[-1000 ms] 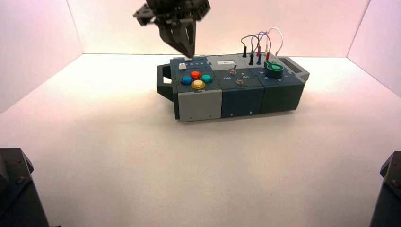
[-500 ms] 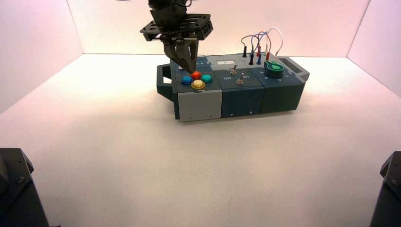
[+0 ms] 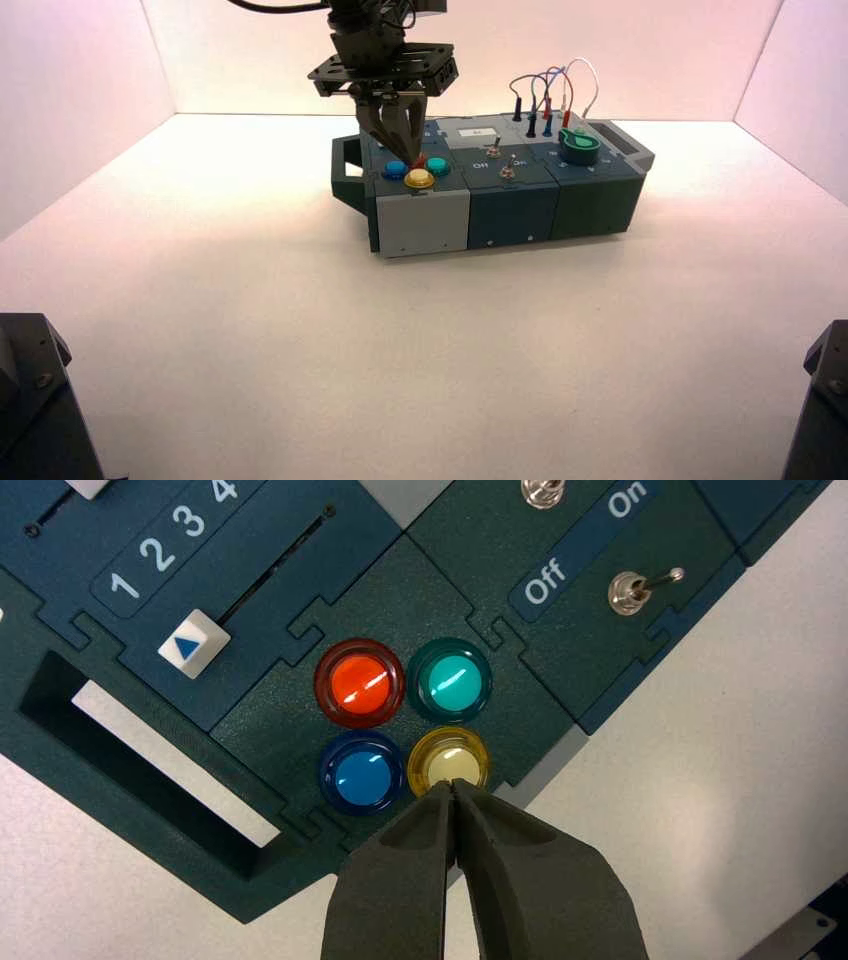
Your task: Push the yellow button with the left gripper.
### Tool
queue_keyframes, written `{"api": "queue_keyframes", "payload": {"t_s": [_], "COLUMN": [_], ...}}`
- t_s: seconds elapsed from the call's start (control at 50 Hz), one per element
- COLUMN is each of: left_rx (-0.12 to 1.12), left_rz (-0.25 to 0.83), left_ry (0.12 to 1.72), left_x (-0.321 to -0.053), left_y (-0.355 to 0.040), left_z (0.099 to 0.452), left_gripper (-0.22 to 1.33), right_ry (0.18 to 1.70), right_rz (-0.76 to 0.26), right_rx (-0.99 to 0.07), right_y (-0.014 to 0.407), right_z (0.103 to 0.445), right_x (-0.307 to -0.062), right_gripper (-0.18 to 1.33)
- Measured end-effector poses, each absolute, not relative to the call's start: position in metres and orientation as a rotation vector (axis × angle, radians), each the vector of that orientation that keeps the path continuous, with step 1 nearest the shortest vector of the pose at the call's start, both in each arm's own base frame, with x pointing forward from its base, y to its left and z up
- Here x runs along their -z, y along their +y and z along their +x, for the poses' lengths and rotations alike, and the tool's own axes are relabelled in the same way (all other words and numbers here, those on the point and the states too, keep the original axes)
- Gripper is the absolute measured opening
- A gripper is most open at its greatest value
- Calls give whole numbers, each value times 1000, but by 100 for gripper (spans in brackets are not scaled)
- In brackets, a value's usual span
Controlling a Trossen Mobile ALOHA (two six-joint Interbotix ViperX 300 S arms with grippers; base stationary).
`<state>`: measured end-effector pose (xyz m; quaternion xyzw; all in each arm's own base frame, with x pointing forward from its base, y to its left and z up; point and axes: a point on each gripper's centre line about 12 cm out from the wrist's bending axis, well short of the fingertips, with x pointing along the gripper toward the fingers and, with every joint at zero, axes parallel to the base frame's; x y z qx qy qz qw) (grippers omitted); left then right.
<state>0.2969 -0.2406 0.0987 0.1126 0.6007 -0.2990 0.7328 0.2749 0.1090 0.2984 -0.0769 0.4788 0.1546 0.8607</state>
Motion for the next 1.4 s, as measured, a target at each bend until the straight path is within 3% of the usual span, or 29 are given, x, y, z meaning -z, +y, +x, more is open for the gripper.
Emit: {"api": "queue_keyframes", "payload": {"t_s": [0.6,1.4], "left_rx": [659,661], "left_rz": [257,256], "left_ry": [1361,1371], "left_x": [-84,-85], "left_y": [-247,-247], "left_z": [300,300], "left_gripper": [-16,-16], "right_ry": [1007,1007], "right_rz": [-160,-161], "right_rx": [-325,-310], "right_y": [109,103], "right_z": [275,272], "right_x": [-298,-297], "right_gripper": [62,62]}}
